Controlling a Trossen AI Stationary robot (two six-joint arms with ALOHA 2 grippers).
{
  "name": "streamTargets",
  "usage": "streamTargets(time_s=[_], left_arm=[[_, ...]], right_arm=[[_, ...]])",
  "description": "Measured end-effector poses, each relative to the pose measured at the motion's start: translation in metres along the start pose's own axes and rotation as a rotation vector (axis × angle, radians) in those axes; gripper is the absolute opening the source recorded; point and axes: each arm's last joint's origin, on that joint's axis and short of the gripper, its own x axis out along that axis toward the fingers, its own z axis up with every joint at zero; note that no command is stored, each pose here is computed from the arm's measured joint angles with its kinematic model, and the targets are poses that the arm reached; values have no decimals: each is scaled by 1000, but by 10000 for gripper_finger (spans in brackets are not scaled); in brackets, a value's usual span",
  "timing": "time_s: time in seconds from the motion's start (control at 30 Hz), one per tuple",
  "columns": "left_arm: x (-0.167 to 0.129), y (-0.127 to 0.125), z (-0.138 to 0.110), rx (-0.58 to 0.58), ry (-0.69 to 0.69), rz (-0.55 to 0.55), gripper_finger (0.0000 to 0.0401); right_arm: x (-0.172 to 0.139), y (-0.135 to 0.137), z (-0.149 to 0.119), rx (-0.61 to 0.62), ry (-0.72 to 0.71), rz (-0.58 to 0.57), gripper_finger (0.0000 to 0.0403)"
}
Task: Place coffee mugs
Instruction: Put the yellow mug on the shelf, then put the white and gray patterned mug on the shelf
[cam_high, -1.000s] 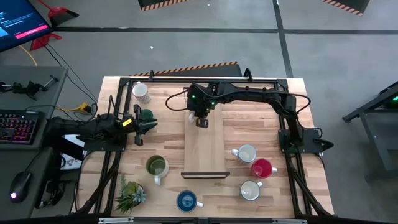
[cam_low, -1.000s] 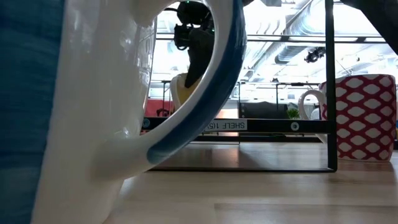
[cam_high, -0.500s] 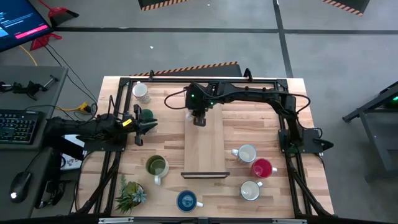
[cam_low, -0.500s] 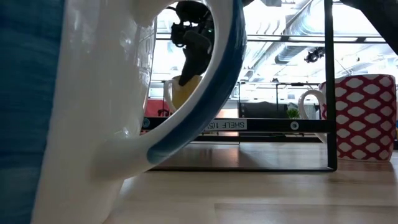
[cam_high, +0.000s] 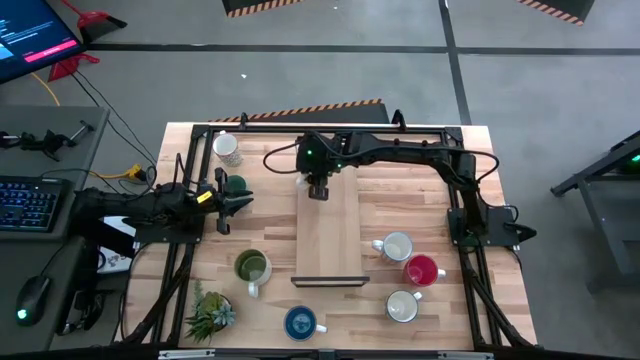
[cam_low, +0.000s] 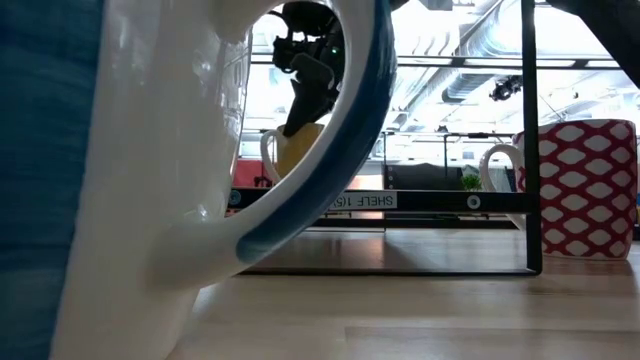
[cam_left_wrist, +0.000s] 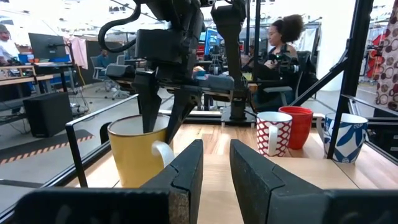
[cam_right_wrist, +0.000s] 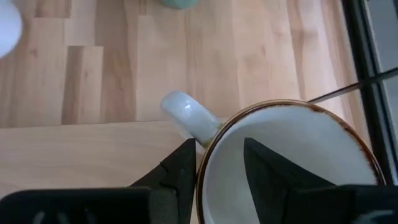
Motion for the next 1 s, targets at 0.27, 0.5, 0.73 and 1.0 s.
streamTargets(time_s=[0.27,0.5,0.73,1.0], left_arm=[[0,0,0,-1,0,0,70],[0,-2,-3,-14,25,-54,70],[0,-2,-3,-12,26,-54,70],[0,-2,-1,-16,4,-53,70]], right_arm=[[-3,-1,3,-7,-8,-15,114],[-25,0,15,-18,-26,-21,114],[-67,9,19,-27,109,20,114],[-144,32,8,-26,245,96,114]])
